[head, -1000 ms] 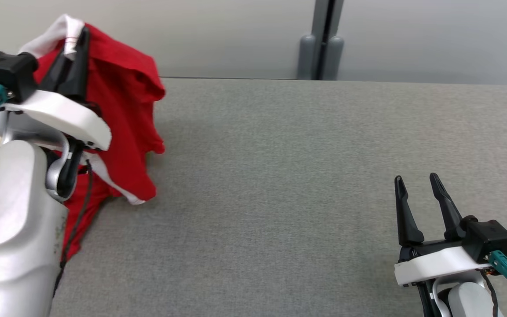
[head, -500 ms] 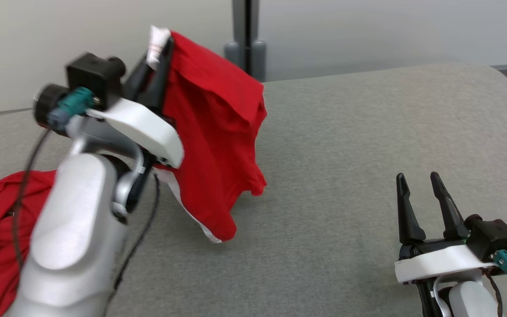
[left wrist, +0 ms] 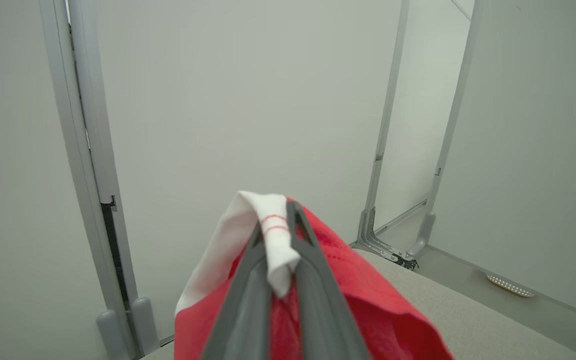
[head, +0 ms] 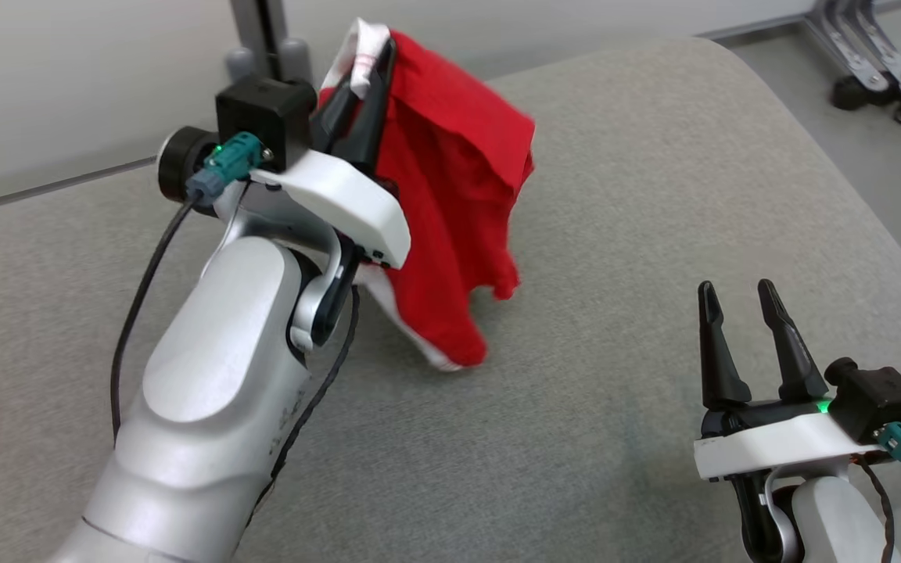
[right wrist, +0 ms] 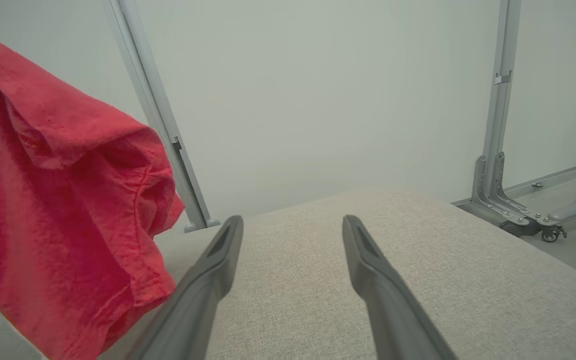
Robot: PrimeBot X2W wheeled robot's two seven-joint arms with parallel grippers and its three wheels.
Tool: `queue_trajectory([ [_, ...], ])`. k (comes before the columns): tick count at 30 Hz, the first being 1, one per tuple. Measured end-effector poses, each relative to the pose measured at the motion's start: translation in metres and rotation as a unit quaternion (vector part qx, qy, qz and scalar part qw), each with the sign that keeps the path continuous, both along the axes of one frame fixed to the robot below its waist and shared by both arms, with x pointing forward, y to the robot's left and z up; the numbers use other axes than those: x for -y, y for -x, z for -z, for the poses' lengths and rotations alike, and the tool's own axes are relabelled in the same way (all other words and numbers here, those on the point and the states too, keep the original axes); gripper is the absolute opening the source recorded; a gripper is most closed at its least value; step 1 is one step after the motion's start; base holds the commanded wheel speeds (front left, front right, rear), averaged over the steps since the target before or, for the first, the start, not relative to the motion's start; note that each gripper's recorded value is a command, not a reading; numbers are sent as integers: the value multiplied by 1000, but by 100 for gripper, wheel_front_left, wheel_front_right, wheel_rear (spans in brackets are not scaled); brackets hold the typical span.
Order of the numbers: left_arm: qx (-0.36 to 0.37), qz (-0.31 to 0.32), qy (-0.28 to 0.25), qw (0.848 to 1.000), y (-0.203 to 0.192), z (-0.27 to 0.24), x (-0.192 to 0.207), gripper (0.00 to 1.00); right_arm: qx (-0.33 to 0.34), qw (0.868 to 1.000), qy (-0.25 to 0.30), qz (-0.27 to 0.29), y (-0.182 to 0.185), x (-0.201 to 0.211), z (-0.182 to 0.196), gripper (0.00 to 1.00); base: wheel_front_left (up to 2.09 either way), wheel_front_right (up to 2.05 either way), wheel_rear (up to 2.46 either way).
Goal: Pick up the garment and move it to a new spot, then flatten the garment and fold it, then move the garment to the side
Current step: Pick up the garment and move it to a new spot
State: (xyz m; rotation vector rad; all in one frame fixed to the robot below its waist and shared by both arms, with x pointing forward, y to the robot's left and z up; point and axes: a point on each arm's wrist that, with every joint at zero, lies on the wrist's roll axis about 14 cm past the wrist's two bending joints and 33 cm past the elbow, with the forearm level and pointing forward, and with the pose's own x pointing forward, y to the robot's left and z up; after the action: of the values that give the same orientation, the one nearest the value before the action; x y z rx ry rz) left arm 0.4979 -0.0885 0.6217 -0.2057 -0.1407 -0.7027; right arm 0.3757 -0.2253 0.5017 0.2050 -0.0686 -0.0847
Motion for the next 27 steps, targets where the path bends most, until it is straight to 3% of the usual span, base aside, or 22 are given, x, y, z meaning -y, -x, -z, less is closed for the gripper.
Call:
queue_trajectory([
  [3, -14, -3, 9, 1000, -11, 8, 9, 0, -5, 1000, -3, 17, 5, 10, 3, 100, 0, 0, 0],
  [7, -53, -12, -18, 998, -19, 46, 11, 0, -7, 1000, 0, 29, 9, 18, 3, 100, 0, 0, 0],
  [8, -62, -16, -29, 998, -20, 56, 10, 26, -7, 999, -2, 31, 9, 20, 3, 100, 0, 0, 0],
  [9, -73, -18, -43, 996, -20, 69, 9, 90, -7, 999, -2, 32, 10, 20, 3, 100, 0, 0, 0],
  [10, -85, -18, -55, 995, -19, 82, 7, 100, -7, 999, -2, 33, 9, 21, 3, 100, 0, 0, 0],
  [15, -109, -41, -74, 990, -21, 117, -13, 100, -7, 1000, -3, 18, 1, 12, 4, 100, 0, 0, 0],
  [22, -86, -130, -33, 987, -37, 105, -89, 100, -8, 1000, 9, -17, -17, -10, 7, 100, 0, 0, 0],
  [27, -87, -182, -28, 979, -16, 112, -149, 100, -4, 999, 17, -50, -27, -32, 7, 100, 0, 0, 0],
])
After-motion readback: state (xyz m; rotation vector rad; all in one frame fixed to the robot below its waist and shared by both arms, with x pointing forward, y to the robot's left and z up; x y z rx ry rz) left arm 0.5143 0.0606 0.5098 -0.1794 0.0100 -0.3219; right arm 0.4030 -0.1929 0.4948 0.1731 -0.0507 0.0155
